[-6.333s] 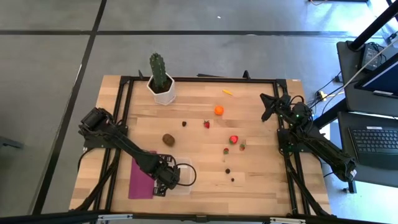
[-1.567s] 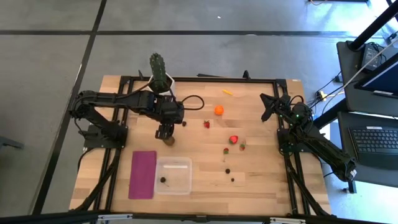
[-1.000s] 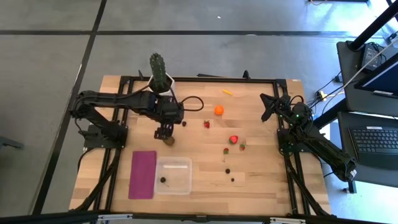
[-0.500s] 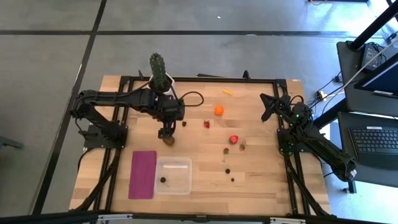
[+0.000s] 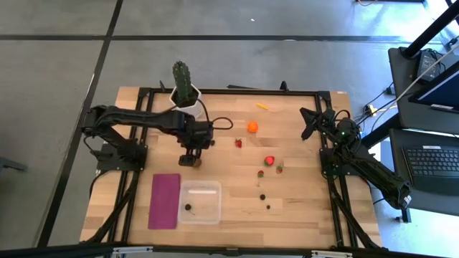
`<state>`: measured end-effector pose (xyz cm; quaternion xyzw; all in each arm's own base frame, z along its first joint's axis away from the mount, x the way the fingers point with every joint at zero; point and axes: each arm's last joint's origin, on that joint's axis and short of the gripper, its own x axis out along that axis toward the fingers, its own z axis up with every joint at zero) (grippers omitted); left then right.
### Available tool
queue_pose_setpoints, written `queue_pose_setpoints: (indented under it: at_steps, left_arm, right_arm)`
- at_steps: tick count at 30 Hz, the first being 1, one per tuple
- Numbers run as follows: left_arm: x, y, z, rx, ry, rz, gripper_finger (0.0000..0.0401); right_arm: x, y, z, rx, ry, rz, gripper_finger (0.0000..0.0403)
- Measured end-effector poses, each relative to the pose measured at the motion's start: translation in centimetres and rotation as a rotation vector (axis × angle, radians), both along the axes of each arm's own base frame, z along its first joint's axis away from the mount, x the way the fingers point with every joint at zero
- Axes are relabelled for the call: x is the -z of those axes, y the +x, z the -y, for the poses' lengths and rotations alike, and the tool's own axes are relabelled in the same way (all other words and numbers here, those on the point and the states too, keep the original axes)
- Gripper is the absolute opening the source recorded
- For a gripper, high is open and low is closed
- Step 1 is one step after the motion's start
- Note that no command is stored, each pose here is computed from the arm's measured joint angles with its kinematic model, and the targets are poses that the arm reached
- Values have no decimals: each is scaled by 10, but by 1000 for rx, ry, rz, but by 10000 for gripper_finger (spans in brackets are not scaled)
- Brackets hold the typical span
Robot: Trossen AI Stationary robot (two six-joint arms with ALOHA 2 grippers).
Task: Pick and placing Produce into tupperware
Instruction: Put the kiwi into the transparent bin
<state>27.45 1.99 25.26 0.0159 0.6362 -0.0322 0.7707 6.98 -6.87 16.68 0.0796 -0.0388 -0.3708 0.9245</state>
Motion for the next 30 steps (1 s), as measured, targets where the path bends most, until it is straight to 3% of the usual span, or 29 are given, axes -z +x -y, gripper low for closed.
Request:
queue_pose_setpoints:
  at_steps: [5,15,30]
  left_arm:
    - [19,-3,-2,-1,-24,-4,362]
    - [43,-5,5,195,-10,37,358]
    - [75,-16,11,222,-12,19,357]
  right_arm:
    - [0,0,0,0,0,0,46]
    - [0,0,0,0,-2,-2,46]
    - [0,0,0,0,-2,-2,46]
